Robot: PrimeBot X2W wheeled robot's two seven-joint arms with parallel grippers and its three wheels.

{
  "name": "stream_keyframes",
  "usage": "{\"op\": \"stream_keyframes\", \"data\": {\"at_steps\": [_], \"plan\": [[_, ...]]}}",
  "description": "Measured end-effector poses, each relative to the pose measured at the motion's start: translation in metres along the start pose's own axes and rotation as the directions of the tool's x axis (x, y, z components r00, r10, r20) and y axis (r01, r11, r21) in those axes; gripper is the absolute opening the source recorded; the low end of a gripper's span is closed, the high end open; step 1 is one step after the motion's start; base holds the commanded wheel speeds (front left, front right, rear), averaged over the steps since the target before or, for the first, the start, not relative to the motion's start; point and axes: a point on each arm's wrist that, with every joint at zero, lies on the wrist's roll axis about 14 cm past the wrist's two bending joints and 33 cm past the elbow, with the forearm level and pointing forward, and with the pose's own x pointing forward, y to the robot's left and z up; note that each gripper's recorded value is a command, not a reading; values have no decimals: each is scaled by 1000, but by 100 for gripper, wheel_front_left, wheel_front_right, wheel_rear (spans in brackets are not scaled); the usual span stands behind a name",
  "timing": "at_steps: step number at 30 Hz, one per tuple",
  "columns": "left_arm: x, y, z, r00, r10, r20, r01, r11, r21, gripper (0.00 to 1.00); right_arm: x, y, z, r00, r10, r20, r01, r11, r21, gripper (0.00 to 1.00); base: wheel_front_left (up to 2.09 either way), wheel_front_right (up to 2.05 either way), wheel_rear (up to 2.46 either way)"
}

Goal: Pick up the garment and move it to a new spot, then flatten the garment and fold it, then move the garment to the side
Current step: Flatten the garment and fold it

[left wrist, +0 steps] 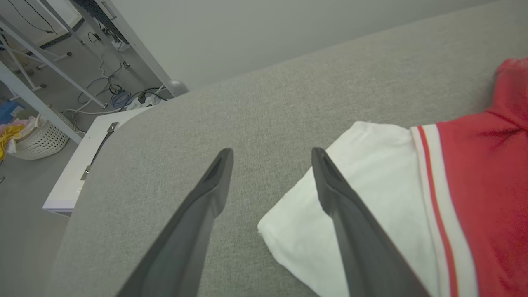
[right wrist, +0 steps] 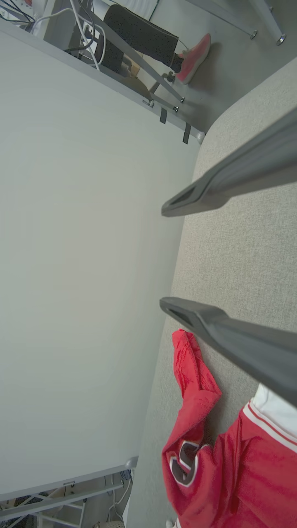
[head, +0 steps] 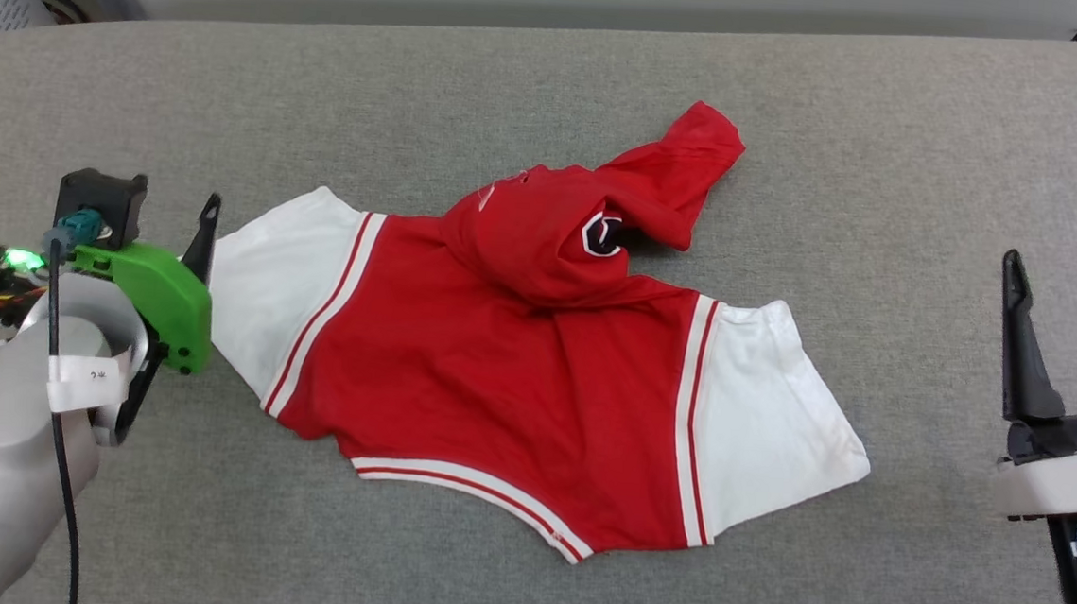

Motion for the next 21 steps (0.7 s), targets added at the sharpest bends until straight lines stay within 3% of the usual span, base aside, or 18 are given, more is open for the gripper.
{"op": "stream_keyframes", "data": {"at_steps": [4, 9, 12, 16, 21], "plan": [[-19, -3, 50, 979, 71, 192, -71, 997, -7, 100, 7, -1, 22, 999, 51, 5, -50, 997, -60, 100, 0, 0, 0], [-60, -6, 46, 953, 145, 265, -149, 989, -7, 100, 16, 16, 34, 984, 169, -55, -174, 979, -105, 100, 0, 0, 0], [-80, -16, 45, 940, 162, 301, -166, 986, -12, 100, 13, 33, 18, 945, 261, -196, -283, 955, -92, 100, 0, 0, 0], [-99, -20, 46, 920, 196, 339, -201, 979, -19, 100, -4, 52, -16, 826, 368, -428, -420, 907, -31, 100, 0, 0, 0], [-114, -20, 46, 899, 247, 362, -246, 968, -50, 100, -39, 63, -64, 589, 426, -687, -513, 854, 90, 100, 0, 0, 0]]}}
